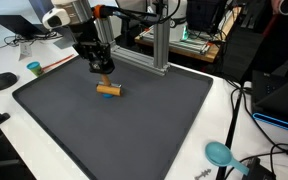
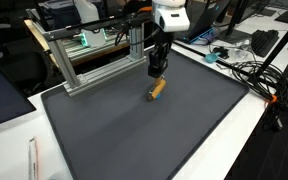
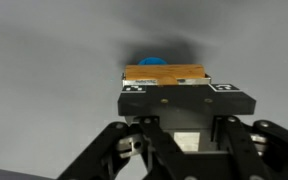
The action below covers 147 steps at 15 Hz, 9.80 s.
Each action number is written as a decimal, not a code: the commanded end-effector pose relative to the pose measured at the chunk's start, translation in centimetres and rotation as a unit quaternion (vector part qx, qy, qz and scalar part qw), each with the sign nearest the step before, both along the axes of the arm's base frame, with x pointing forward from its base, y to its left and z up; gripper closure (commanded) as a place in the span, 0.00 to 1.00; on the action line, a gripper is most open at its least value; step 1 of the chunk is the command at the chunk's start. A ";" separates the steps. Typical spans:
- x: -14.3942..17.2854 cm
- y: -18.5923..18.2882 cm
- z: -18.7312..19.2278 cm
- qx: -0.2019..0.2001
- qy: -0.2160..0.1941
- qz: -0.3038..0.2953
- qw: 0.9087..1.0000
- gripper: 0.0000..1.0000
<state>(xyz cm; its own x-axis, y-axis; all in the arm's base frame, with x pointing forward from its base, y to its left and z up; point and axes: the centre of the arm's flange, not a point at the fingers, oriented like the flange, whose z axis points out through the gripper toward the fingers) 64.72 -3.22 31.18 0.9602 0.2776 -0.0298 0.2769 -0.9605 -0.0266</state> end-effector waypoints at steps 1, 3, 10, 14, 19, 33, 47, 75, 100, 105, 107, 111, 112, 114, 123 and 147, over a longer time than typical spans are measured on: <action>-1.0 -0.1 -5.0 0.011 0.072 0.008 0.997 0.78; -1.1 -0.1 -5.0 0.009 0.077 0.008 0.997 0.78; -0.8 -0.3 -3.9 -0.007 0.028 -0.017 0.999 0.78; -0.9 -0.2 -3.0 -0.015 0.004 -0.035 0.999 0.78; -1.1 0.2 -2.4 -0.028 -0.020 -0.057 0.998 0.78; -2.9 3.2 -0.6 -0.071 -0.084 -0.013 0.994 0.78; -9.7 5.9 6.2 -0.068 -0.153 0.239 0.956 0.78; -3.9 1.7 6.1 -0.078 -0.067 0.543 0.833 0.78; -3.0 1.0 -1.7 -0.047 -0.022 0.554 0.831 0.78; -2.8 0.6 -2.4 -0.053 -0.010 0.545 0.837 0.78; -2.7 0.5 -2.5 -0.054 -0.009 0.543 0.838 0.78; -2.6 0.5 -2.7 -0.058 -0.002 0.540 0.840 0.78; -2.5 0.4 -2.8 -0.059 0.000 0.539 0.840 0.78; -2.5 0.3 -2.9 -0.061 0.003 0.537 0.841 0.78; -2.2 0.1 -3.1 -0.074 0.019 0.536 0.840 0.78; -3.3 2.6 3.9 -0.117 -0.014 0.554 0.824 0.78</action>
<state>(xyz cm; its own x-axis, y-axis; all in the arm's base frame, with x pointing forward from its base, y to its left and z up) 61.31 -0.98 35.05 0.1368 0.9684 -0.2083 0.9848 -0.1102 0.1342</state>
